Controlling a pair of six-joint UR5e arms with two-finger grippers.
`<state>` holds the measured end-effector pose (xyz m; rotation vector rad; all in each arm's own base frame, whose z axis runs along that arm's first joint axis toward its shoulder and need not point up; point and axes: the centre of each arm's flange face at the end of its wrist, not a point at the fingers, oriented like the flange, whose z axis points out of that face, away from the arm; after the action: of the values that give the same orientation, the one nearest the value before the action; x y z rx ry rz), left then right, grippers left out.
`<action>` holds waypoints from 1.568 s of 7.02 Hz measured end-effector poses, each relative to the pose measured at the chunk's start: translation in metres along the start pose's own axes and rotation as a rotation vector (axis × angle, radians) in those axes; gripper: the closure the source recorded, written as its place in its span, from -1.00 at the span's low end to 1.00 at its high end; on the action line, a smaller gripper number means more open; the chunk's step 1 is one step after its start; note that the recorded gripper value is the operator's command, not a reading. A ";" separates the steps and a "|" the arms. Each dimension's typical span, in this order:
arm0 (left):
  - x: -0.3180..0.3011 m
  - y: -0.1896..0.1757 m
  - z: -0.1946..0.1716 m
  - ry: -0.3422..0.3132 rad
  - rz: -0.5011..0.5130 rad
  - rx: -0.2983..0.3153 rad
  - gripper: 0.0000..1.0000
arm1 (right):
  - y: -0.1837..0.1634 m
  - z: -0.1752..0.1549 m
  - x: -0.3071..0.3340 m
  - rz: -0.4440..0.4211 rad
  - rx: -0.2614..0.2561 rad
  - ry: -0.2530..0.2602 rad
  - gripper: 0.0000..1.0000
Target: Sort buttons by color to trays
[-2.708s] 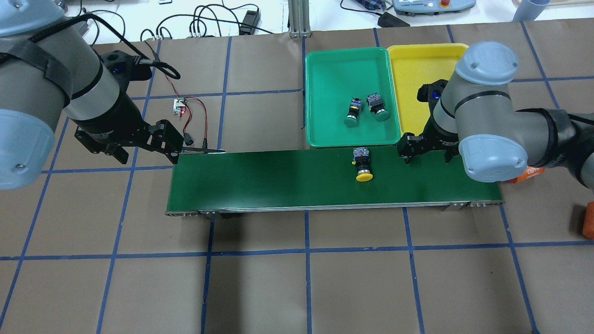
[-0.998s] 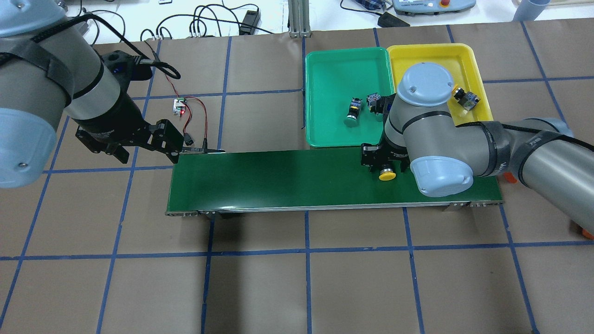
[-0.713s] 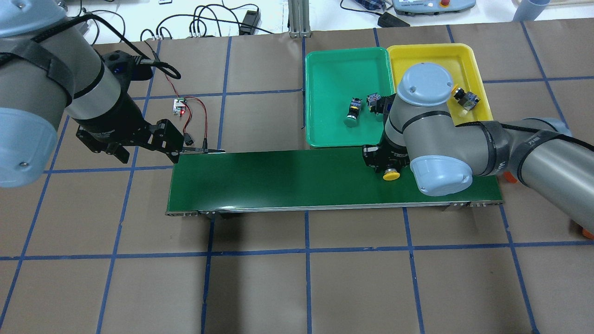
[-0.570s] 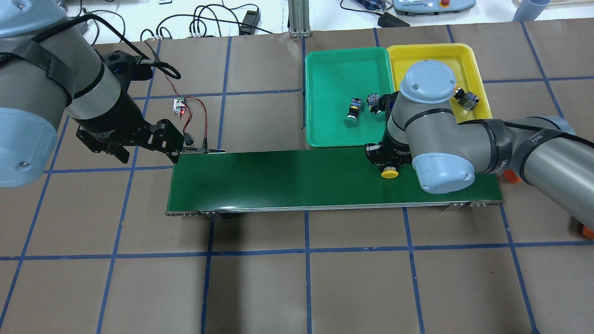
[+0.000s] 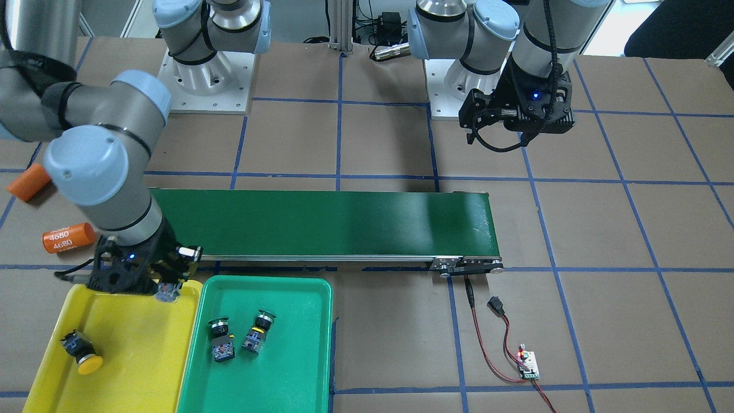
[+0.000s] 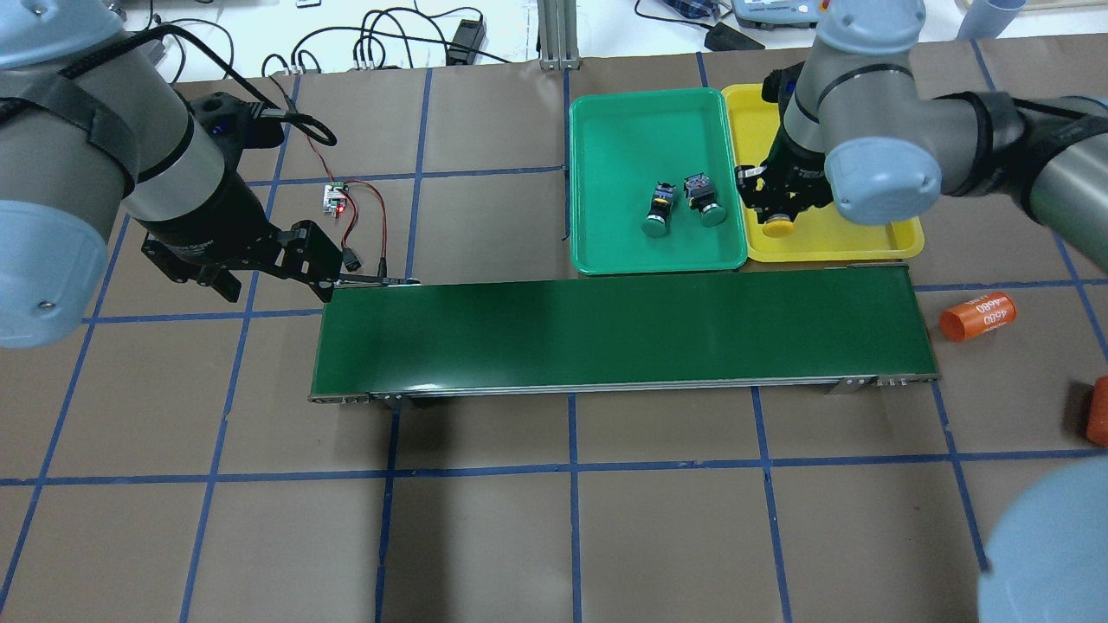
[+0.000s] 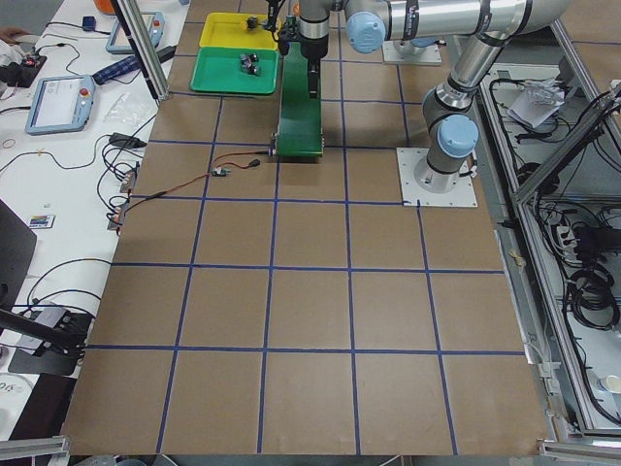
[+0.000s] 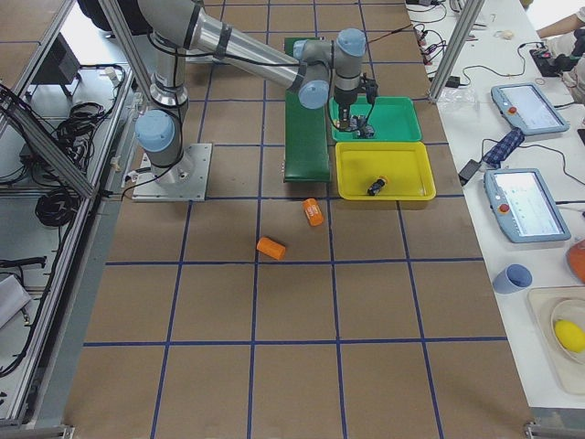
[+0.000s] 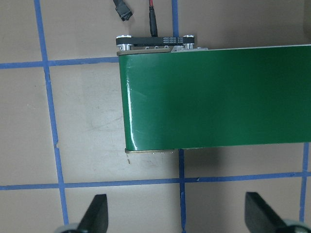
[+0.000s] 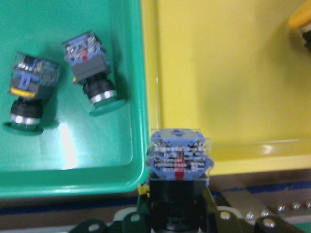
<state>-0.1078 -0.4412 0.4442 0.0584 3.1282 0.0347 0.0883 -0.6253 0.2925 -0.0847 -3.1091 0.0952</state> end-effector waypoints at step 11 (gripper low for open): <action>-0.002 0.000 0.001 -0.002 -0.004 0.001 -1.00 | -0.092 0.001 0.044 -0.732 0.016 0.011 -1.00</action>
<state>-0.1053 -0.4411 0.4436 0.0517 3.1267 0.0338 0.0390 -0.7145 0.2986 1.0231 -2.9045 0.0958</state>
